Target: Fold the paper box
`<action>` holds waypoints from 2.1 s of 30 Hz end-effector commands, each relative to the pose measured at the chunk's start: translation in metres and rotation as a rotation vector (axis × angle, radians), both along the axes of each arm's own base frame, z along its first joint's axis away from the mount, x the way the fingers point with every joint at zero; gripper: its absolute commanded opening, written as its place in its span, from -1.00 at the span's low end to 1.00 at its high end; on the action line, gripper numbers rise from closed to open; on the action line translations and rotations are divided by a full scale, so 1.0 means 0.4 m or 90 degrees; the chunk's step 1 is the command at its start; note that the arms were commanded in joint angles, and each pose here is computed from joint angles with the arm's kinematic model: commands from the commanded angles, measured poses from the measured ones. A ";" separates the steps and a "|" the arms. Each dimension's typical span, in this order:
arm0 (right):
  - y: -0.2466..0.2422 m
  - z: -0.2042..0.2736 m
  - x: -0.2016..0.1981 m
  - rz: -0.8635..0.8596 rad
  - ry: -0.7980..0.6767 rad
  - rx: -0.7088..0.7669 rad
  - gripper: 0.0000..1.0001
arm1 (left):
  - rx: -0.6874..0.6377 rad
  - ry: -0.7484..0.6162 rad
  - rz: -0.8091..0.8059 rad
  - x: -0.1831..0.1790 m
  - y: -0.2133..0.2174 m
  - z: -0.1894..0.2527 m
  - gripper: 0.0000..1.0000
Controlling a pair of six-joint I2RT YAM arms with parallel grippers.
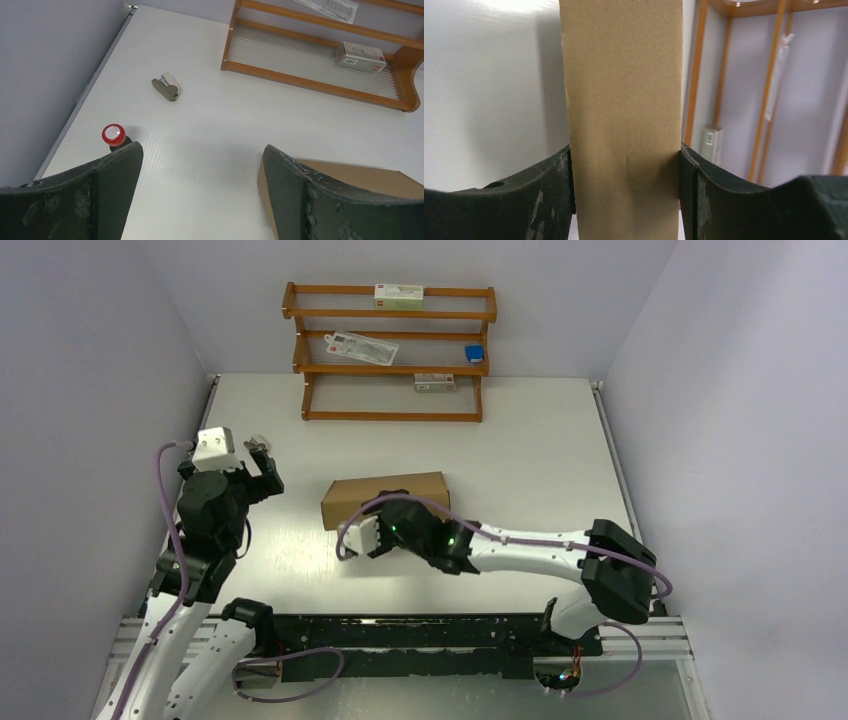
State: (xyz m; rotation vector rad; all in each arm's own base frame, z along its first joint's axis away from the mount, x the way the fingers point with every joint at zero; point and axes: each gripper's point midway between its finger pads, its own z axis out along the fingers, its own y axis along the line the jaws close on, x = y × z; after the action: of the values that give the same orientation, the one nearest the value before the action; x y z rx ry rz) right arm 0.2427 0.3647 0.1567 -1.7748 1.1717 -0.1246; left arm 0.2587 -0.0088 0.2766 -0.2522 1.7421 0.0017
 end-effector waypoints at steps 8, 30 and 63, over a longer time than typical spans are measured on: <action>-0.023 -0.038 0.008 -0.079 -0.228 0.031 0.20 | -0.004 -0.009 0.018 -0.011 0.012 0.007 0.89; -0.065 -0.231 -0.220 -0.080 0.227 -0.114 1.00 | -0.004 -0.004 -0.011 -0.003 -0.008 0.000 0.88; -0.552 0.049 0.247 -0.897 0.281 0.670 1.00 | -0.011 -0.004 -0.070 -0.016 -0.057 -0.003 0.94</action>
State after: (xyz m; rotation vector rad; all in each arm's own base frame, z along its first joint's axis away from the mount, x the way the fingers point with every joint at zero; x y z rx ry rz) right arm 0.3454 0.1915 0.1521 -0.1222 2.1814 0.1990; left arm 0.2504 -0.0328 0.2751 -0.1609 1.7352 -0.0780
